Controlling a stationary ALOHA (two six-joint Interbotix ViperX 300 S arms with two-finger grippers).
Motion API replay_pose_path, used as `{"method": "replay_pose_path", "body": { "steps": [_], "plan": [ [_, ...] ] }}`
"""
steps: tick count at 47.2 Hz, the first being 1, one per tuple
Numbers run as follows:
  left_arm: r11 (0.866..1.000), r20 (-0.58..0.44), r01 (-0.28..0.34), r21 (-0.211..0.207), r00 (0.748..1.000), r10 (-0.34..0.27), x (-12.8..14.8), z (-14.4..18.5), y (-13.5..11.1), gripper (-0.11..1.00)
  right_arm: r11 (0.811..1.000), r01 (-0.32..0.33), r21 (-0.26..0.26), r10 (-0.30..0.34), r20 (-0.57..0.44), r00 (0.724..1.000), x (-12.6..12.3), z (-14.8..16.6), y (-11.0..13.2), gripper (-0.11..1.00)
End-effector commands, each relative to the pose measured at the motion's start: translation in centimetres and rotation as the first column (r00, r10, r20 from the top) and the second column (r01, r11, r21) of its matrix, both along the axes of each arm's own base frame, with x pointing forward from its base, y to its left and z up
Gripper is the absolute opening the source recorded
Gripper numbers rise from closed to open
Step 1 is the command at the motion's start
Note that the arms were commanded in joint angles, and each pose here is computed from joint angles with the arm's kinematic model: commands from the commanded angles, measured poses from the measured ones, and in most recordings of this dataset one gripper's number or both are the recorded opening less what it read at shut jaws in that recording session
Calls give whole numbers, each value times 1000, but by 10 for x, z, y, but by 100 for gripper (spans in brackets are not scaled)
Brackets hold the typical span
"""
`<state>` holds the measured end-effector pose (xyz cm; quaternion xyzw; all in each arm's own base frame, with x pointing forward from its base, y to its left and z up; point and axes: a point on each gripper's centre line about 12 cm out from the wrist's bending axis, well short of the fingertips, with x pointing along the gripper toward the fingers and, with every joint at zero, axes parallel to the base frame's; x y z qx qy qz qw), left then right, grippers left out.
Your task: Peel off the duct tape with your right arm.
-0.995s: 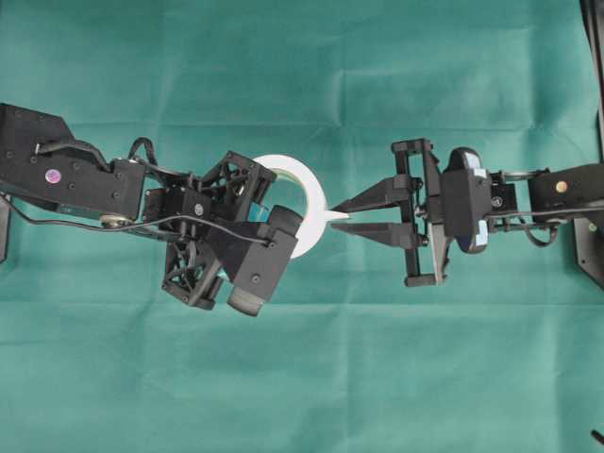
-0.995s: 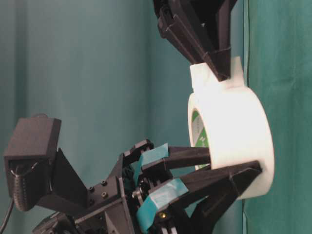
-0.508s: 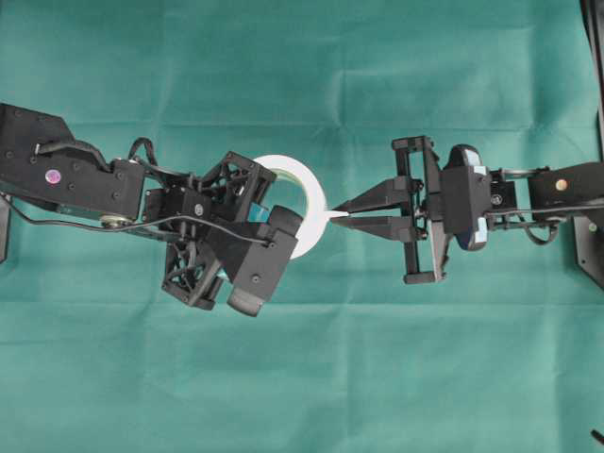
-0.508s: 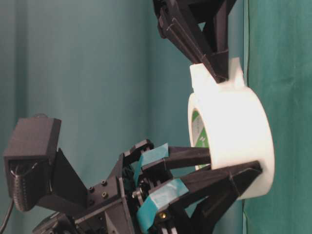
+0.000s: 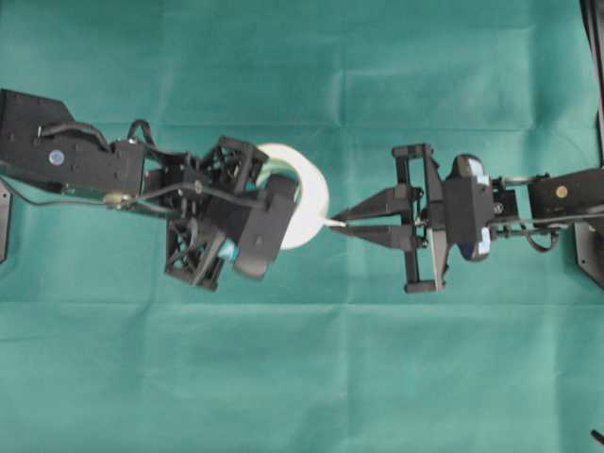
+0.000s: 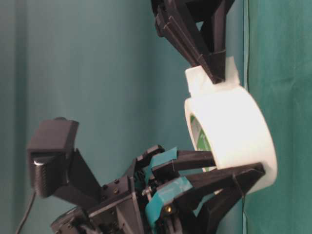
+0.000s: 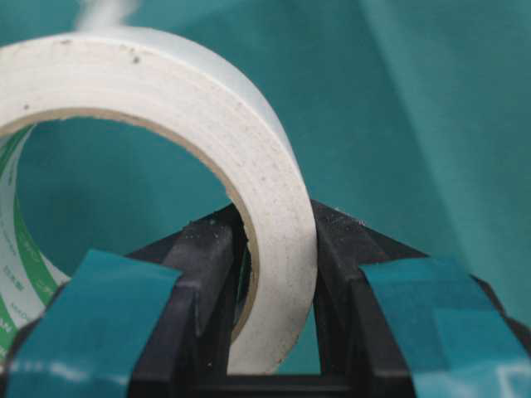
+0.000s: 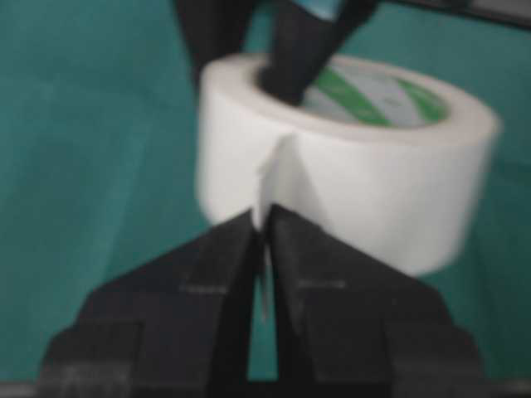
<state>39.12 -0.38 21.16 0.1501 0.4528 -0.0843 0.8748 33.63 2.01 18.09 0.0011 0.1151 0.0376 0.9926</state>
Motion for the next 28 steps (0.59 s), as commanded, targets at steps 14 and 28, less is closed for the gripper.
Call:
{"method": "replay_pose_path", "body": {
  "steps": [14,28],
  "plan": [
    [995,37,-93,-31,995,94,0,13,20,21,999,-43,0,43,29,999,4,7,14,-8],
    [982,32,-176,-67,983,179,-1,13,34,21,997,-72,0,72,28,997,11,6,25,-8]
  ]
}}
